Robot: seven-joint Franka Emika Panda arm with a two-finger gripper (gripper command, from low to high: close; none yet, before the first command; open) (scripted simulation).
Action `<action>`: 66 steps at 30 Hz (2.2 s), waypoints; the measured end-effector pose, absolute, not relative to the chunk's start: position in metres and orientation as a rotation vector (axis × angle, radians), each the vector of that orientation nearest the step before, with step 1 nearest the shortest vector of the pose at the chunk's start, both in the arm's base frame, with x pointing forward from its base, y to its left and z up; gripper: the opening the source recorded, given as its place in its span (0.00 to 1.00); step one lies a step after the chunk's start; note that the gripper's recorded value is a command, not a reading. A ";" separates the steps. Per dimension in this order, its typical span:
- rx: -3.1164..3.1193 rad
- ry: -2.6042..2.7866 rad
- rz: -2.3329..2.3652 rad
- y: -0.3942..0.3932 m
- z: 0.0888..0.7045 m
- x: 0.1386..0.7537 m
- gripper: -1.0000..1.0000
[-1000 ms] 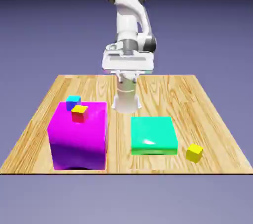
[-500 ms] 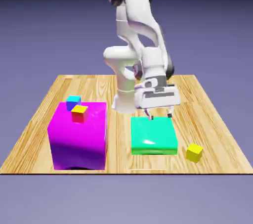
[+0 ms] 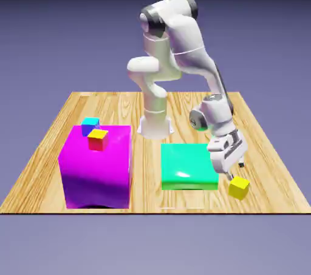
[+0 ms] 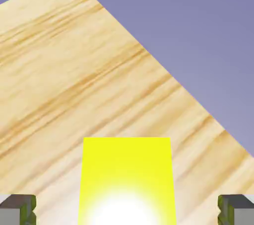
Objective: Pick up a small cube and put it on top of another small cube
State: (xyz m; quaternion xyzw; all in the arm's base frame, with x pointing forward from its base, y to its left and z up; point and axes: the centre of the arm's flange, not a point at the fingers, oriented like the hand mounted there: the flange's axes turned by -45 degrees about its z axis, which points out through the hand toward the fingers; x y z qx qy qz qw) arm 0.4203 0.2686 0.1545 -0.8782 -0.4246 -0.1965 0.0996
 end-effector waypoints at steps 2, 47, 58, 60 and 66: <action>-2.600 -1.259 -0.581 0.274 0.131 0.424 0.50; -3.028 -0.563 -0.615 -0.304 0.296 0.193 0.00; -2.903 -0.615 -0.688 -0.261 0.228 0.158 0.00; -2.900 -0.614 -0.696 -0.260 0.222 0.160 0.00; -2.897 -0.612 -0.697 -0.257 0.203 0.166 0.00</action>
